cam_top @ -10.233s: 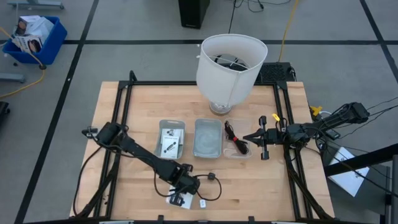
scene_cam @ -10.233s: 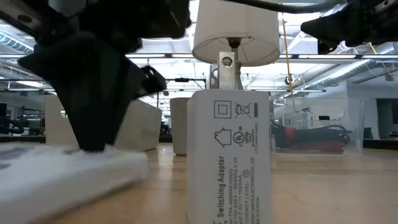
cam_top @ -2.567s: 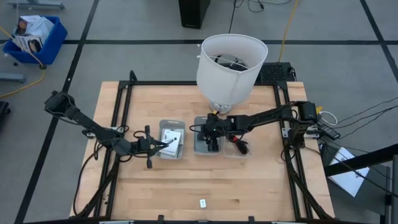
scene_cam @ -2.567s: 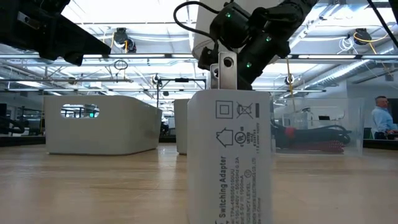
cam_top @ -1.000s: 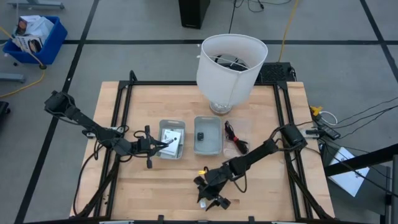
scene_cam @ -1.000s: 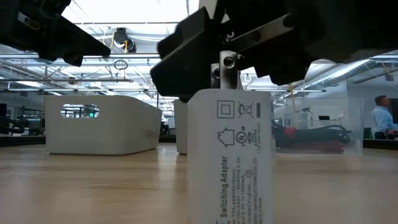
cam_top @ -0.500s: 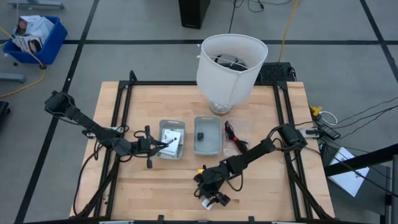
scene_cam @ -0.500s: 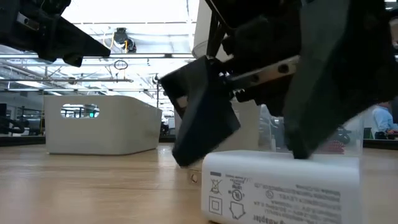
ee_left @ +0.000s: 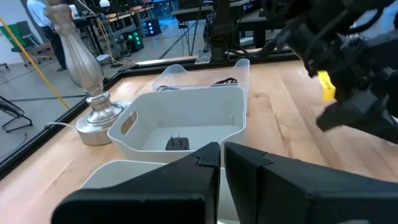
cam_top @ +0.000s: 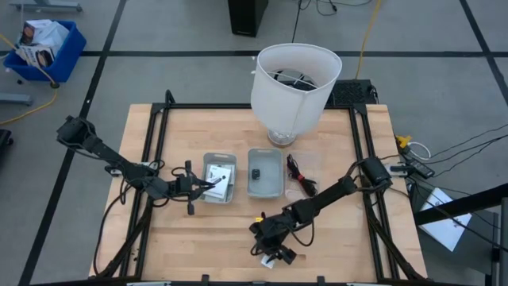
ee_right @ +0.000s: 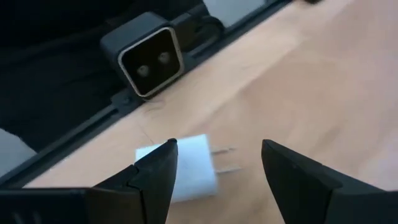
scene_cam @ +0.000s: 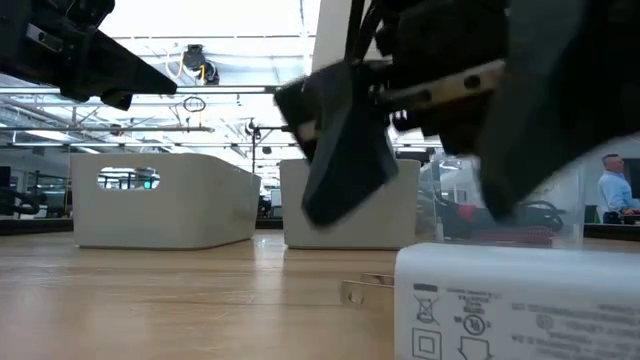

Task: Pick and place items into bin
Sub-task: Put the white charger adapter into the right gray bin

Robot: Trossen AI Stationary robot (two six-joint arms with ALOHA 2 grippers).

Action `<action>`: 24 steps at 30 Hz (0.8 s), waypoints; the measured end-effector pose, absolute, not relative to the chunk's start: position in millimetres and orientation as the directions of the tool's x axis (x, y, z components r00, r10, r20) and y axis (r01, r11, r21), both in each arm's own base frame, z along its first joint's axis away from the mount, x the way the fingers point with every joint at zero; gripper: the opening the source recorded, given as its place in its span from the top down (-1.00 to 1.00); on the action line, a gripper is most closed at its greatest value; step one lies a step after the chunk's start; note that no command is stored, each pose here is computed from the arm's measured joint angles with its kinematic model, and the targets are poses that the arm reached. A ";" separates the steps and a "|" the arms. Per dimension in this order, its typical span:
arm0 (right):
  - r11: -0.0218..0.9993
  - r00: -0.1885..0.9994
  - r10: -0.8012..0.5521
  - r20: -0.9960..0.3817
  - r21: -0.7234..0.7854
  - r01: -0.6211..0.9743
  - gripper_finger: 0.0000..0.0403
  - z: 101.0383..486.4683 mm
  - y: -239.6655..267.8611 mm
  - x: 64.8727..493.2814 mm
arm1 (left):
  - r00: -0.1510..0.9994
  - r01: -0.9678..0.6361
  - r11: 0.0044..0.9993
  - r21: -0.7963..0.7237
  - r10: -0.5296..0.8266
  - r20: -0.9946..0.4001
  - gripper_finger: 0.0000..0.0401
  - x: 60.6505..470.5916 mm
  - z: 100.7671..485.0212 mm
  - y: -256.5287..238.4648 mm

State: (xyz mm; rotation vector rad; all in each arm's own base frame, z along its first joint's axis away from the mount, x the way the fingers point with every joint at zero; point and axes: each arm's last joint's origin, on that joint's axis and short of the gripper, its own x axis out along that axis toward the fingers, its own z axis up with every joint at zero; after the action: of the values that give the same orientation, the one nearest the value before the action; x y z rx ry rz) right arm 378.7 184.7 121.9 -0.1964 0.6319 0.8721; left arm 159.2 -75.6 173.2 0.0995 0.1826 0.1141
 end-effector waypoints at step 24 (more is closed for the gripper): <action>0.711 0.490 0.545 -0.680 0.065 -0.700 -0.12 123.0 209.0 359.6 | 0.975 -0.107 0.990 0.095 0.123 -0.185 0.85 159.0 172.2 -75.5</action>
State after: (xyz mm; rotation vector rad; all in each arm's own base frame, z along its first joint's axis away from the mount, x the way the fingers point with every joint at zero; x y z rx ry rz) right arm 359.6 209.0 123.0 -0.2326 0.7361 0.7646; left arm 159.0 -75.5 172.2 0.0850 0.1913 0.1160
